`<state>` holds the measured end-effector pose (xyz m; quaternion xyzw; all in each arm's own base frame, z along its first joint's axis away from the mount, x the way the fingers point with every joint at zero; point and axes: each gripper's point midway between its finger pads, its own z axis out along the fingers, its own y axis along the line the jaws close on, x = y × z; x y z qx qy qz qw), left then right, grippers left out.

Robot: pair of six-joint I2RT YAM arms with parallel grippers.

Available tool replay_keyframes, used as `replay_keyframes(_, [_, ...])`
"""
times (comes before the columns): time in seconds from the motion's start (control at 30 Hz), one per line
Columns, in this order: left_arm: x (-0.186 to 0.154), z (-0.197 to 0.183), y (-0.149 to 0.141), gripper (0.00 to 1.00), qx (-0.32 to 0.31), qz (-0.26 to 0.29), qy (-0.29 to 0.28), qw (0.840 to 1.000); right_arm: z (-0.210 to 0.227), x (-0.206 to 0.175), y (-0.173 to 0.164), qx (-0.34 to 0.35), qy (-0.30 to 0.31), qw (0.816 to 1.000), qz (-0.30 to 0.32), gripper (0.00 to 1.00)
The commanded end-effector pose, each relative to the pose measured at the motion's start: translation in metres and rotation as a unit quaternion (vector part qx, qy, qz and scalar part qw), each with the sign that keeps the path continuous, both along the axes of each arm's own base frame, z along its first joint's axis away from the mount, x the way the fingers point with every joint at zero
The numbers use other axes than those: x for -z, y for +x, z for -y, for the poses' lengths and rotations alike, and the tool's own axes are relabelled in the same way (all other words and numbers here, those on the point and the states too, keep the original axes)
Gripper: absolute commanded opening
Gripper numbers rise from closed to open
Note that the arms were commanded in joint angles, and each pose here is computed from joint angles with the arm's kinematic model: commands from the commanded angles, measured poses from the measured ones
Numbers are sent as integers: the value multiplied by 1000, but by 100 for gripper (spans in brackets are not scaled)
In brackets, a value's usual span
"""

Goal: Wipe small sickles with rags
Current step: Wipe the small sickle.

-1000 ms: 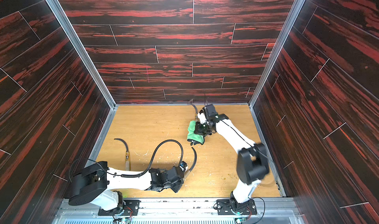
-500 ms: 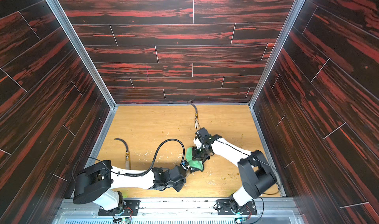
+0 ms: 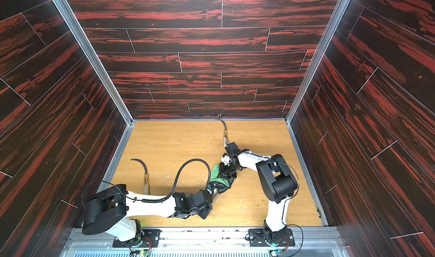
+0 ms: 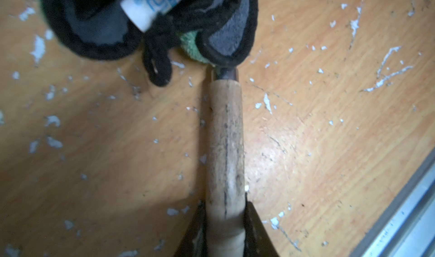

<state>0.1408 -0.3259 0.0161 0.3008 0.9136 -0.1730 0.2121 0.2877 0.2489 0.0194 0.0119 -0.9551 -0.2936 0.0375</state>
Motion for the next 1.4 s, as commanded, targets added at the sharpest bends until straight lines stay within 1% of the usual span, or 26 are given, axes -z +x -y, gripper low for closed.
replay_keyframes(0.0, [10, -18, -15, 0, 10, -25, 28, 999, 33, 35, 36, 26, -74, 996, 35, 0])
replay_keyframes(0.23, [12, -19, -16, 0, 9, -28, 30, 999, 27, 18, 74, 39, -37, 997, 52, 0])
replay_keyframes(0.33, [12, -20, -16, 0, 6, -28, 28, 999, 24, 10, 87, 47, -6, 998, 47, 0])
replay_keyframes(0.43, [12, -21, -17, 0, 4, -28, 28, 999, 25, 3, 100, 53, 4, 997, 50, 0])
replay_keyframes(0.5, [13, -23, -17, 0, 2, -29, 30, 999, 24, -5, 106, 55, 15, 997, 56, 0])
replay_keyframes(0.6, [12, -25, -16, 0, -1, -27, 35, 999, 17, -24, 112, 52, 49, 995, 68, 0])
replay_keyframes(0.73, [15, -26, -13, 0, -7, -25, 47, 999, 5, -57, 108, 39, 101, 991, 81, 0])
replay_keyframes(0.83, [15, -24, -12, 0, -9, -25, 48, 998, 8, -75, 104, 38, 102, 989, 99, 0])
replay_keyframes(1.0, [17, -25, -11, 0, -17, -26, 54, 998, 23, -109, 101, 55, 105, 984, 137, 0])
replay_keyframes(1.17, [21, -27, -10, 0, -23, -27, 67, 997, 24, -151, 88, 47, 141, 975, 167, 0])
replay_keyframes(1.27, [19, -26, -7, 0, -28, -23, 68, 997, 25, -161, 77, 44, 153, 973, 169, 0])
replay_keyframes(1.37, [17, -25, -4, 0, -34, -16, 69, 997, 32, -153, 67, 49, 135, 975, 169, 0])
